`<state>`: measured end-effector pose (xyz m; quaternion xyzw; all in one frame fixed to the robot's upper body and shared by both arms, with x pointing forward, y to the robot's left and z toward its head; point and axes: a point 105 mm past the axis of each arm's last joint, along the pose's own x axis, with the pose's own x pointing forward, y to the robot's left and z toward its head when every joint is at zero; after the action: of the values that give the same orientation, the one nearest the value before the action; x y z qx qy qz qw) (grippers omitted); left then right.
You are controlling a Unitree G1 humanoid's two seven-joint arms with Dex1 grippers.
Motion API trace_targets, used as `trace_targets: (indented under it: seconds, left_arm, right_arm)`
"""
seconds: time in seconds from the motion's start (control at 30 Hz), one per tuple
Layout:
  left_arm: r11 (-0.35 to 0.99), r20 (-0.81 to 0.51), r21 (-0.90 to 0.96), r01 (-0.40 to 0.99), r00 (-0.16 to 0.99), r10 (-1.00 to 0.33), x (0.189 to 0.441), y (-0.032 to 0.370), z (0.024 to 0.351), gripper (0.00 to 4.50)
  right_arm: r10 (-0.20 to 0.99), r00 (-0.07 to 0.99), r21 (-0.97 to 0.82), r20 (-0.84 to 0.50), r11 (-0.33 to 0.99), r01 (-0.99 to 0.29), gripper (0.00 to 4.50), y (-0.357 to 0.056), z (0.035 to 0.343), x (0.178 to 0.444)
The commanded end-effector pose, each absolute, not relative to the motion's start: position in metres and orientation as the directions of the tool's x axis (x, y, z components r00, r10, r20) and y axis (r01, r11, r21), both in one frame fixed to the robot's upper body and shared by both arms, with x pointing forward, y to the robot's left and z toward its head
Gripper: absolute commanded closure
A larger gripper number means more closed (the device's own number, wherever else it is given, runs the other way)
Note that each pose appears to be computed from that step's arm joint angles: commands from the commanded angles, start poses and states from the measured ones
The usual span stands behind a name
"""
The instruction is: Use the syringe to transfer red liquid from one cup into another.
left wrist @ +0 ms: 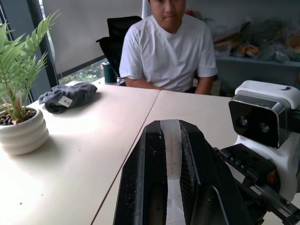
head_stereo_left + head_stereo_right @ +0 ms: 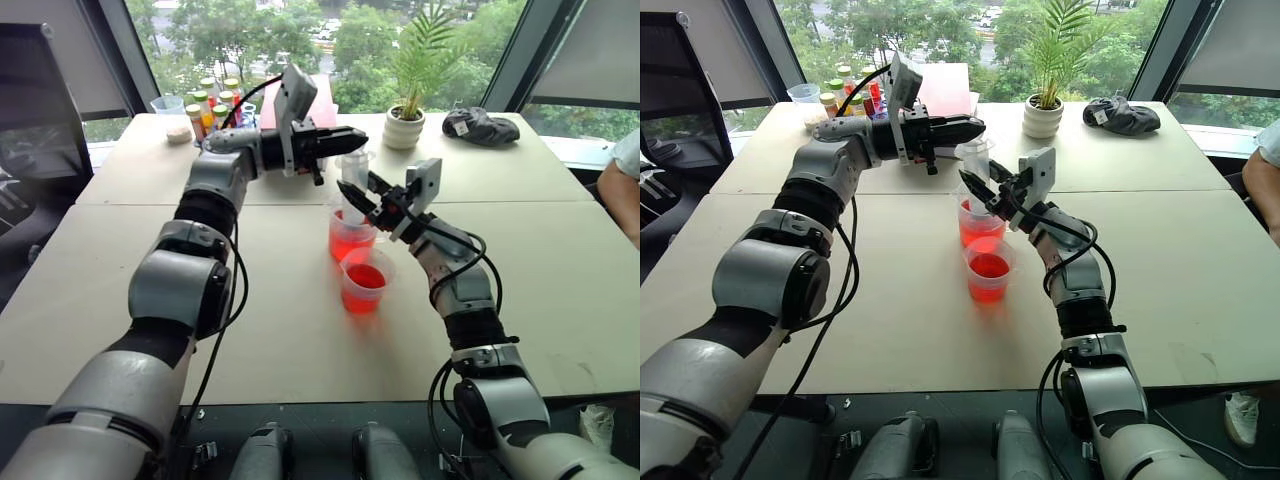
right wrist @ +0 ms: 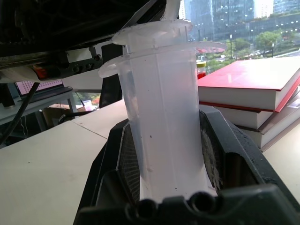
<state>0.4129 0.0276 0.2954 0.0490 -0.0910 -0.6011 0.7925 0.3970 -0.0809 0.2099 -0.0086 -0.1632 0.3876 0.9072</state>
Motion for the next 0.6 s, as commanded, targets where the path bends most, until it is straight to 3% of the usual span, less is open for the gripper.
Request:
trace_targets:
  seconds: [0.03,0.6]
  left_arm:
    - [0.374,0.266,0.34,0.863,0.293,-0.918,0.406,0.048,0.37,4.45]
    - [0.412,0.312,0.376,0.83,0.305,-0.9,0.403,0.055,0.391,4.45]
  right_arm:
    - [0.734,0.635,-0.127,0.24,0.672,-0.729,3.05,-0.076,0.194,0.395]
    - [0.742,0.632,-0.119,0.226,0.665,-0.738,3.05,-0.074,0.189,0.395]
